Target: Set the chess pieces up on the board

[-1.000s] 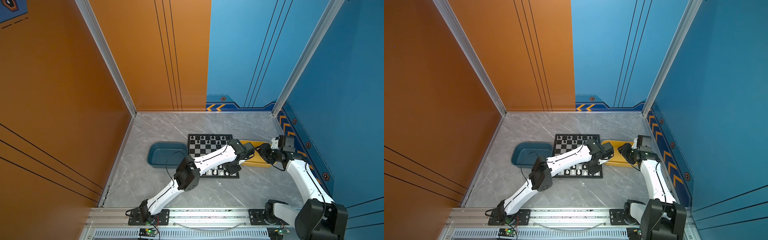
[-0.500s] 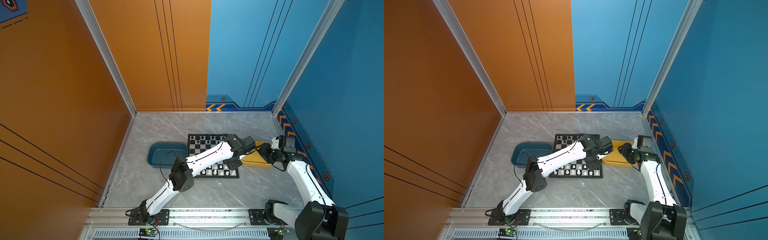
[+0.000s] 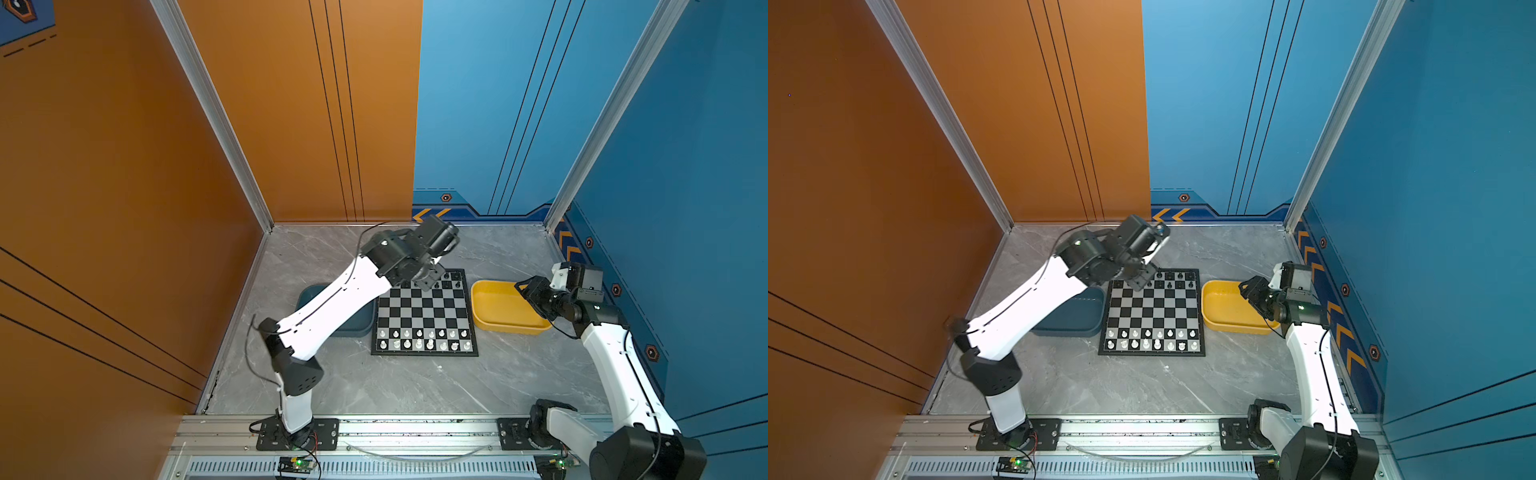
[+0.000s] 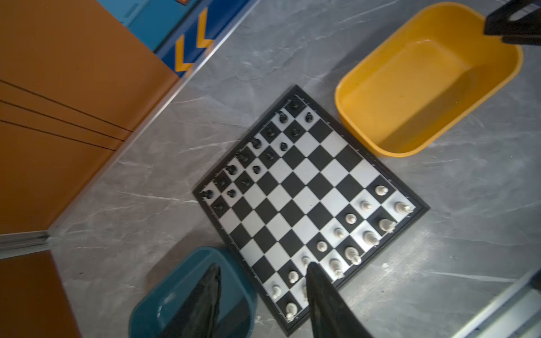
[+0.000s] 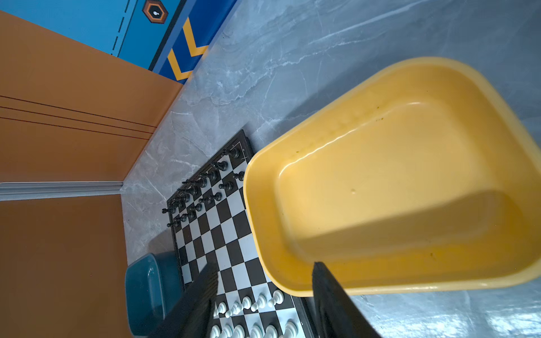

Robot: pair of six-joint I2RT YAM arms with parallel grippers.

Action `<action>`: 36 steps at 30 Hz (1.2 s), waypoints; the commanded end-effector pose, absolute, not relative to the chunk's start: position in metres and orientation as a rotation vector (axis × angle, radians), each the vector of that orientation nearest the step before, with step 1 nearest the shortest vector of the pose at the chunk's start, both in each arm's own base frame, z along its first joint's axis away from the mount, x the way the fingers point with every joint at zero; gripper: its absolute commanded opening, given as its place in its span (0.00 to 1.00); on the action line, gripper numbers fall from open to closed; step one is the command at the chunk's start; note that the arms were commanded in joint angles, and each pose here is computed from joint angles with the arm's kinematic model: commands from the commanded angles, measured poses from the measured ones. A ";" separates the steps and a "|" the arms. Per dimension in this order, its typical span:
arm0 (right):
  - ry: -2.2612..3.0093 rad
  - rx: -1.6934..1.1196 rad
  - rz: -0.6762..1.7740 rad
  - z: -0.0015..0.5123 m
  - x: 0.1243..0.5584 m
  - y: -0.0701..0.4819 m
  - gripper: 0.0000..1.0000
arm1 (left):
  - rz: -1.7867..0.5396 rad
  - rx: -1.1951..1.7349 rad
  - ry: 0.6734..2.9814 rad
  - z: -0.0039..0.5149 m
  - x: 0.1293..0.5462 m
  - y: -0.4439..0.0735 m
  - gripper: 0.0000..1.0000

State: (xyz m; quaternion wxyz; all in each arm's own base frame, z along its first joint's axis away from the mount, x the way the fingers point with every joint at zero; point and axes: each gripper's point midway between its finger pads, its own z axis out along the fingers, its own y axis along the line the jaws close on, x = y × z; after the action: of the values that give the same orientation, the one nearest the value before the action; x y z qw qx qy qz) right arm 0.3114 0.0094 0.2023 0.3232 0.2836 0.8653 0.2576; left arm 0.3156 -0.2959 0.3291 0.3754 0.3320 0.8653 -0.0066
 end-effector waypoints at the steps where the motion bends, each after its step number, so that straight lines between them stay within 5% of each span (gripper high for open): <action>1: 2.271 0.686 0.609 0.220 0.307 0.003 0.63 | -0.023 0.645 2.070 0.356 0.334 -0.266 0.66; 3: 2.256 0.640 0.597 0.230 0.309 0.003 0.98 | -0.030 0.526 1.990 0.370 0.333 -0.234 0.90; 4: 2.238 0.595 0.594 0.239 0.312 0.004 1.00 | -0.023 0.461 1.951 0.375 0.332 -0.215 0.98; 11: 2.120 0.372 0.407 0.274 0.315 -0.003 1.00 | 0.165 0.088 1.758 0.369 0.312 -0.084 0.98; 19: 1.920 0.115 0.091 0.267 0.310 -0.009 1.00 | 0.429 -0.143 1.690 0.287 0.299 0.004 0.98; 36: 1.879 0.071 -0.025 0.169 0.342 -0.006 1.00 | 0.409 -0.175 1.777 0.174 0.326 0.019 0.98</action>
State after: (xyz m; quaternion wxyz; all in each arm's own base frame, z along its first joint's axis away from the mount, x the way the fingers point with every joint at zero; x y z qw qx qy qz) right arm 0.3327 -0.0030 0.1697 0.5706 0.0351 0.8204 0.0058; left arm 0.3194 0.0220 0.1625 0.5699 -0.0631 0.7922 0.2089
